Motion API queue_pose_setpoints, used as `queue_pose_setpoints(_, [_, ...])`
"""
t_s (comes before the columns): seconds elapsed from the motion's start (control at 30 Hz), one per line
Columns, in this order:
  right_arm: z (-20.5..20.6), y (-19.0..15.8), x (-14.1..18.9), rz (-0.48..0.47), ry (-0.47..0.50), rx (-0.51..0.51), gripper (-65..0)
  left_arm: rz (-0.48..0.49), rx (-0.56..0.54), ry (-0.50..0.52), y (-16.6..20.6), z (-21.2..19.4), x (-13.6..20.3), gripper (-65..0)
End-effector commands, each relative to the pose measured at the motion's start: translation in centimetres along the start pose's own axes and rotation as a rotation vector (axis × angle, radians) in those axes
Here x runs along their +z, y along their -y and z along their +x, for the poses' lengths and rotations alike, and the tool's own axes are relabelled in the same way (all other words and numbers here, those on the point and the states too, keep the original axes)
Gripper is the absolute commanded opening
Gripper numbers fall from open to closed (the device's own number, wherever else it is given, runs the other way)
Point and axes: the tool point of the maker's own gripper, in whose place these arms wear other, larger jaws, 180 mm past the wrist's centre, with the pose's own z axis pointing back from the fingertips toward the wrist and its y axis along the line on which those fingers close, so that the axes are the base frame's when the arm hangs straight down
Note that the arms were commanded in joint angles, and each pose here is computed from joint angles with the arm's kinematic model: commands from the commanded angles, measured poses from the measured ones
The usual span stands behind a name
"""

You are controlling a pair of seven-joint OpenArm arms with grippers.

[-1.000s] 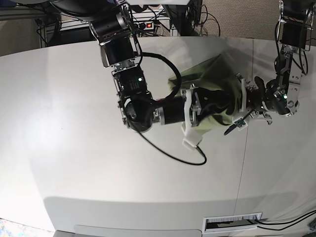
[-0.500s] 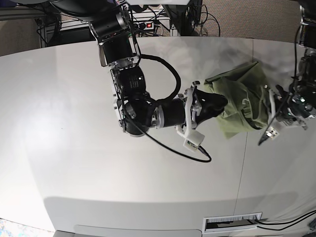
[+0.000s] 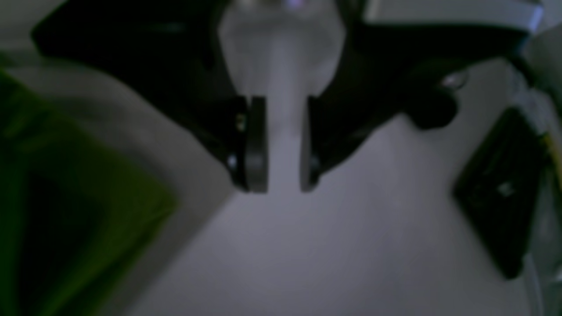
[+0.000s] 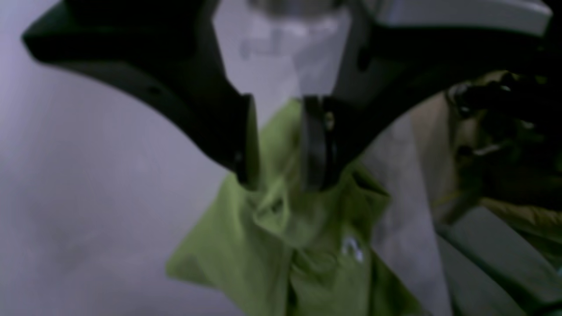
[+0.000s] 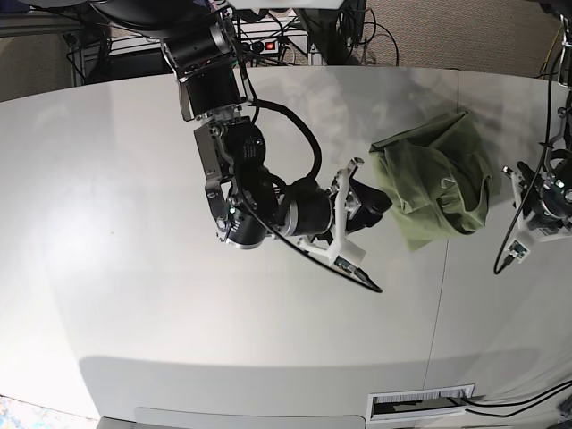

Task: Fold the T-shirt properly

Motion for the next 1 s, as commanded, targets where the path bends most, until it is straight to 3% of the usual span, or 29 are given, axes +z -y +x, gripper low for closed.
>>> queue_pose_setpoints(0.0, [1.9,0.0,0.4,-0.007,0.046,0.032,-47.6,0.079,0.006,0.020,-2.8,0.5,1.1,-49.9])
queue_pose_setpoints(0.13, [1.7,1.0,0.4,-0.058,0.029,0.049,-47.6,0.098,0.054,0.095,-3.5,2.3,2.5,-50.5])
queue_pose_setpoints(0.33, [2.5,2.6,0.7,-0.152,0.072,0.092,-49.7,0.018,0.119,0.262,-2.8,6.0,6.1,-61.3])
queue_pose_setpoints(0.5, [3.6,3.3,0.9,-0.196,0.127,0.121,-54.3,-0.039,0.198,0.281,-2.6,5.1,6.9,-65.0])
queue_pose_setpoints(0.63, [4.7,3.6,1.0,-0.223,0.185,0.149,-60.8,-0.203,0.239,0.294,0.0,3.9,7.4,-65.0])
queue_pose_setpoints(0.77, [5.0,3.6,1.1,-0.227,0.198,0.154,-60.8,-0.338,0.304,0.352,2.7,3.4,8.6,-65.0])
queue_pose_setpoints(0.97, [4.5,4.0,1.1,-0.251,0.166,0.165,-60.8,-0.452,0.371,0.465,5.5,2.9,11.8,-65.0])
